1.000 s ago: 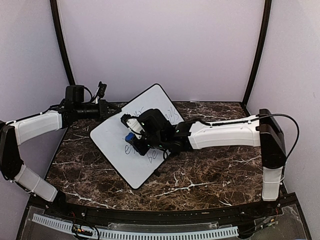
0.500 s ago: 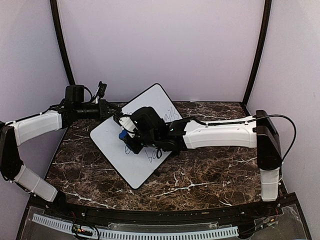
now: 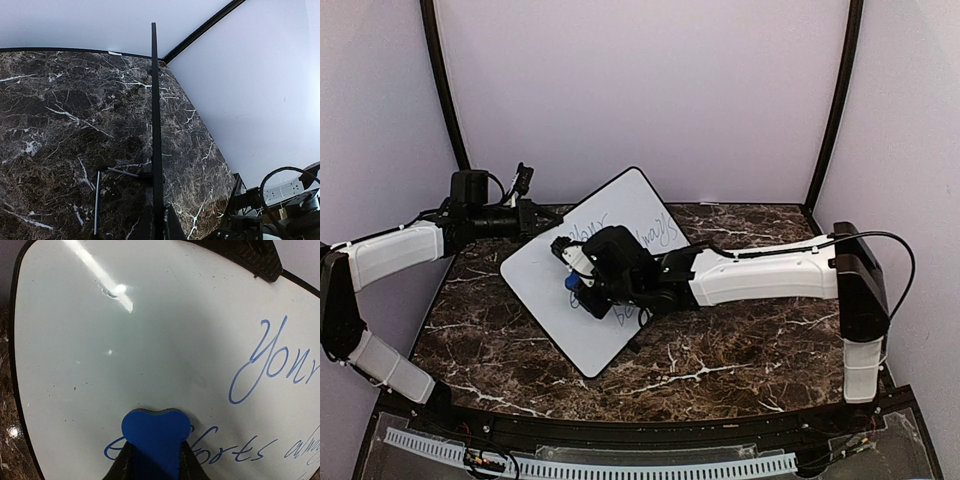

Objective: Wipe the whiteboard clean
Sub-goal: Erase the whiteboard at the center of the board.

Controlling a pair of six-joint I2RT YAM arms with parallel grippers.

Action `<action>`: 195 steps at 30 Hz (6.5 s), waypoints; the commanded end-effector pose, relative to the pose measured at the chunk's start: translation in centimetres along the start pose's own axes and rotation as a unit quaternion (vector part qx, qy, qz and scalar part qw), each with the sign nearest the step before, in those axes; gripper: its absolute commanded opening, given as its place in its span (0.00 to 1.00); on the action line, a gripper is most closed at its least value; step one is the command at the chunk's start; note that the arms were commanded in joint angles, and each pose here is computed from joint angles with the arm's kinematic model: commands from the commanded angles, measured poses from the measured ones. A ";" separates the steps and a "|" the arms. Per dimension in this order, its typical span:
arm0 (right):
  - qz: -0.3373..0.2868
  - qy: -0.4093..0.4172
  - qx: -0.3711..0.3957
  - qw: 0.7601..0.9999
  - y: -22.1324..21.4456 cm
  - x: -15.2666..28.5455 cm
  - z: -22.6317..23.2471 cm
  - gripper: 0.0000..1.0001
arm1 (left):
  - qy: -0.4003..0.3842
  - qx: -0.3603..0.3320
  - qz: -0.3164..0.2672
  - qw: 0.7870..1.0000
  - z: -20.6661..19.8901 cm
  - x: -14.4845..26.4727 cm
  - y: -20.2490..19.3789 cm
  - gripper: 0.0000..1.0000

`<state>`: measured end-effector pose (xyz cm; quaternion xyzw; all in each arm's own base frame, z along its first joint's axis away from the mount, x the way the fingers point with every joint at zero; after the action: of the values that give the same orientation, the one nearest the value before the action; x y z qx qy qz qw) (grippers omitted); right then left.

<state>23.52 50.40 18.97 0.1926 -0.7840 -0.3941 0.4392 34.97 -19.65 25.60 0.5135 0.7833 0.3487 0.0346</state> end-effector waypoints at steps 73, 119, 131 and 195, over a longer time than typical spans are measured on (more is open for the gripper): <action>-0.024 -0.088 -0.087 0.992 3.3 -3.8 -10.0 0.21 | -0.049 -0.054 -0.026 0.997 -3.7 1.4 1.1 0.00; 0.019 -0.059 -0.076 0.995 -3.1 -1.6 -6.9 0.21 | -0.050 -0.053 -0.024 0.997 -3.7 1.3 1.1 0.00; -0.019 -0.094 -0.083 0.992 0.3 -2.9 -9.9 0.21 | -0.050 -0.054 -0.025 0.997 -3.8 1.4 1.1 0.00; -0.024 -0.074 -0.082 0.994 1.3 -3.7 -10.9 0.20 | -0.049 -0.054 -0.024 0.997 -3.7 1.4 1.1 0.00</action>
<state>34.12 49.04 23.97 0.1642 -0.7665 -0.5016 0.3660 35.18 -19.33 25.45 0.5025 0.7900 0.3504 0.0231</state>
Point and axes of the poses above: each gripper's point midway between its finger pads, its own x axis back along the fingers, its own z axis along the line the jaws close on, y = z × x, the point moved 3 cm from there along x, back along the fingers, and after that the axes turned 7 degrees about x, right-handed, at the moved point
